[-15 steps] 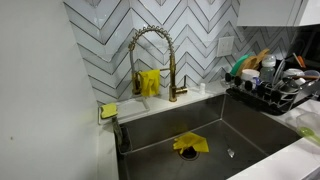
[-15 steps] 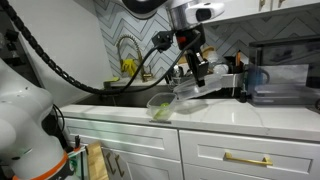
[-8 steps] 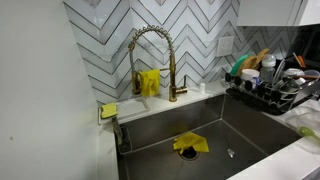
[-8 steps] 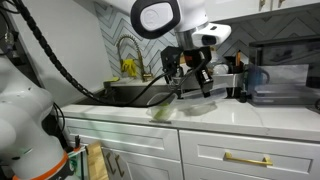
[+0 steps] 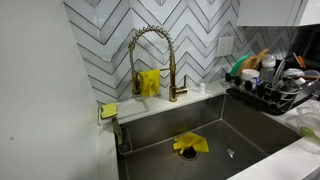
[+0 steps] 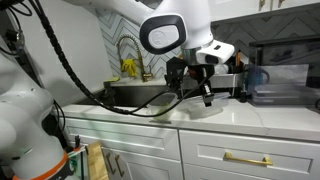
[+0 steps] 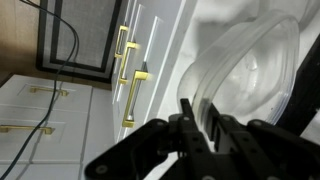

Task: Remove the lunchbox from the sink, put it on the counter, remove the lunchbox from the drying rack put it on the counter, put the lunchbox with a spoon in it in the lunchbox on the right and put them in the sink

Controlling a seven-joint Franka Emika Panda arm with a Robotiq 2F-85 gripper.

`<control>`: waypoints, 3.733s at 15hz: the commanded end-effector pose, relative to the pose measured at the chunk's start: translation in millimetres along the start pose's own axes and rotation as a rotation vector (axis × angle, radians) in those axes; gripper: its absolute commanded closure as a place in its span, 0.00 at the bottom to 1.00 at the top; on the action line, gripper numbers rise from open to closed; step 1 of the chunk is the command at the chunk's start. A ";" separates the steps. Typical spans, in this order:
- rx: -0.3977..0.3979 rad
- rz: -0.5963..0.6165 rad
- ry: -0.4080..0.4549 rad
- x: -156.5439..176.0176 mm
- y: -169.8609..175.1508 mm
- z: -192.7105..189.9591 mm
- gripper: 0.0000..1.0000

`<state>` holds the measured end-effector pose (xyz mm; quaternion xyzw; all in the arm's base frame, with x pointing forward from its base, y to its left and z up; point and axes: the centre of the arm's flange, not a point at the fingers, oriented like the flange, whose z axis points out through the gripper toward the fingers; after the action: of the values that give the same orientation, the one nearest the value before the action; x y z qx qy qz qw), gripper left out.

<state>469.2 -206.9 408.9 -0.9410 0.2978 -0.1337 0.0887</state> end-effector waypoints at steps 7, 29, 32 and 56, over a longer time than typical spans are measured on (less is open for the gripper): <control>-0.092 -0.038 -0.033 -9.0 -29.9 -25.1 0.13; -0.041 -0.681 -0.385 -72.4 -96.1 3.9 0.00; -0.039 -0.781 -0.422 -79.6 -98.9 18.2 0.16; -0.173 -1.131 -0.332 -74.9 -110.7 -76.9 0.98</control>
<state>466.6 -59.0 464.1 -0.9613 -0.2744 0.0238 -0.0013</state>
